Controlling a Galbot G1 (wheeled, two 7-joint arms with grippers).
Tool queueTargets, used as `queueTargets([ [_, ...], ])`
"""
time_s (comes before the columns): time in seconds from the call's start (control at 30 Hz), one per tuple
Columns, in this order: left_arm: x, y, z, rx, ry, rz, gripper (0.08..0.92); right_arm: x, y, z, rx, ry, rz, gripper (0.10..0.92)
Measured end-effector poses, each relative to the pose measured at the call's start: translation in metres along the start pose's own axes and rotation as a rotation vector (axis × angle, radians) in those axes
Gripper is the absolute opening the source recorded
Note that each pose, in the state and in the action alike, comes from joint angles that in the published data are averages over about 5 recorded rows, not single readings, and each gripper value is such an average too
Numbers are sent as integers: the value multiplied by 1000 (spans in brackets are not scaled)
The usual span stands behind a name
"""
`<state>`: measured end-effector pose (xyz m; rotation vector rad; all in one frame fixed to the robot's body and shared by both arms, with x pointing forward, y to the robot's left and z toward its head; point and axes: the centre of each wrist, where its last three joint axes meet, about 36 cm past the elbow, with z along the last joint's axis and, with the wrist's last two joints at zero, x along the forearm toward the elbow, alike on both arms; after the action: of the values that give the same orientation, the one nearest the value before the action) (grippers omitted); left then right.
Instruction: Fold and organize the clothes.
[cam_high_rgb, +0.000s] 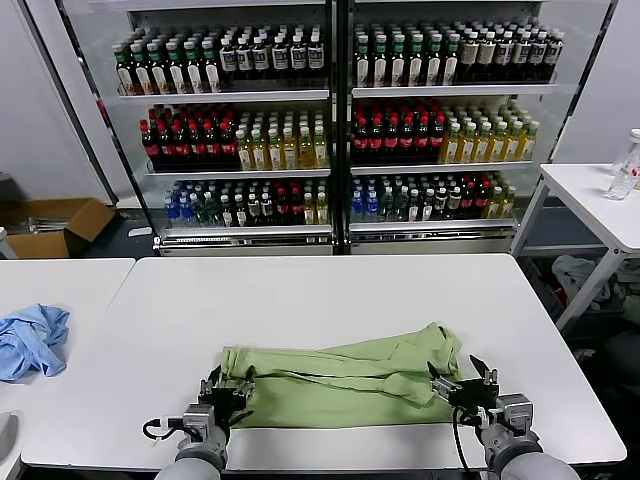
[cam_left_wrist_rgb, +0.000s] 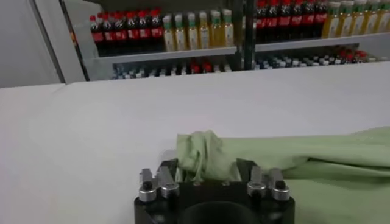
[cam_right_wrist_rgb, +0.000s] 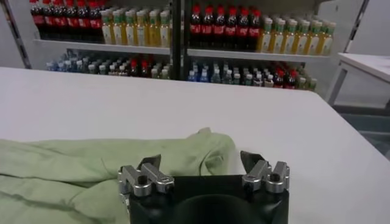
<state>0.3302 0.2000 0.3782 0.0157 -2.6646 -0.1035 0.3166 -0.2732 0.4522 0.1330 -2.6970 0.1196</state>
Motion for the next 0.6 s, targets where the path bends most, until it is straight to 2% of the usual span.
queueTargets([
  [0.33,-3,4,6,66,38,13,277,3,0,-7,-14,-34,-5,823],
  [0.53,-3,23,6,114,30,26,120,2,-1,-13,-27,-56,-10,823],
  [0.6,-5,36,5,118,23,18,100,2,-2,-15,-29,-65,-13,823],
])
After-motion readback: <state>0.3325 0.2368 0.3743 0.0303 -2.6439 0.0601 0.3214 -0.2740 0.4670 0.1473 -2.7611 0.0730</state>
